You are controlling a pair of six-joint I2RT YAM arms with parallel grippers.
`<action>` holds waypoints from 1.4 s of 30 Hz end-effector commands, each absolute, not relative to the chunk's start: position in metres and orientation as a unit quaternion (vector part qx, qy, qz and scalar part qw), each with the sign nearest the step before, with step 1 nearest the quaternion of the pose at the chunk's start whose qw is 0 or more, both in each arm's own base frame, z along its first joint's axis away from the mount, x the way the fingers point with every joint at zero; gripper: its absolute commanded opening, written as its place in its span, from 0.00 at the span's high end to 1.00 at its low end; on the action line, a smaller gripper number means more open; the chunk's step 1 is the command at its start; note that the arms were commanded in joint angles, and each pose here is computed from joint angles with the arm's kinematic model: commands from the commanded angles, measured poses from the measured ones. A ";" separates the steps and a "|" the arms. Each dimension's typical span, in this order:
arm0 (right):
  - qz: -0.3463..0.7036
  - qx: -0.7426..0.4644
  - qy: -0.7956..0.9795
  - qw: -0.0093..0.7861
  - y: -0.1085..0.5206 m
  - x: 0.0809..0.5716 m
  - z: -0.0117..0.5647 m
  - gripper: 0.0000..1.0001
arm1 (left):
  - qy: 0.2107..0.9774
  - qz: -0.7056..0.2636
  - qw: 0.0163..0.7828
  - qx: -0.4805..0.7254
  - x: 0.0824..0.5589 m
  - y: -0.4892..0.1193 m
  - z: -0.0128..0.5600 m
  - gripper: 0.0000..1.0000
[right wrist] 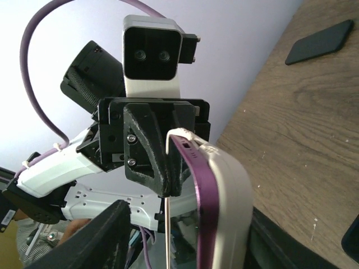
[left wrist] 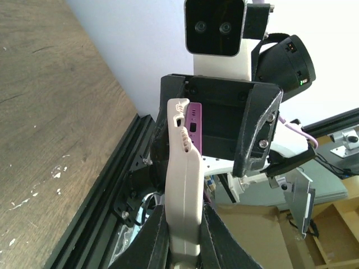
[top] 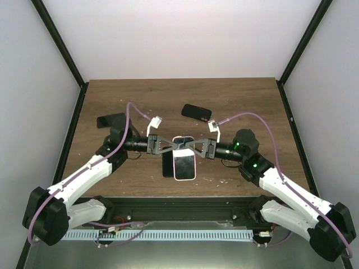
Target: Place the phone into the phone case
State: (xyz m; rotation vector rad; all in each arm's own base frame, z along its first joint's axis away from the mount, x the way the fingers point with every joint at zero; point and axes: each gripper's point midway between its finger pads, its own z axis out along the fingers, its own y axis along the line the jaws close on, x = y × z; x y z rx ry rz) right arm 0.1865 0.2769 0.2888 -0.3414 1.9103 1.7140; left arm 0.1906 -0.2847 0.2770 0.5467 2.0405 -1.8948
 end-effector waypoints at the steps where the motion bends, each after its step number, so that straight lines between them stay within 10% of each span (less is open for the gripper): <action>1: 0.644 -0.136 0.690 0.302 0.274 0.185 0.313 0.56 | 0.698 -0.661 0.159 0.225 0.183 -0.283 0.292 1.00; 10: 0.647 -0.140 0.677 0.321 0.268 0.180 0.316 0.99 | 0.753 -0.607 0.144 0.211 0.193 -0.282 0.260 1.00; 19: 0.634 -0.143 0.688 0.324 0.267 0.181 0.317 0.65 | 0.748 -0.612 0.134 0.218 0.189 -0.282 0.262 1.00; 24: 0.640 -0.148 0.679 0.327 0.268 0.180 0.324 0.96 | 0.738 -0.627 0.127 0.215 0.187 -0.284 0.266 1.00; 29: 0.644 -0.166 0.676 0.318 0.271 0.176 0.319 0.99 | 0.725 -0.641 0.126 0.218 0.185 -0.285 0.272 1.00; 36: 0.670 -0.211 0.664 0.257 0.279 0.154 0.306 0.59 | 0.709 -0.654 0.133 0.229 0.184 -0.287 0.283 1.00; 42: 0.678 -0.216 0.666 0.222 0.281 0.146 0.284 0.53 | 0.699 -0.657 0.189 0.210 0.195 -0.285 0.302 1.00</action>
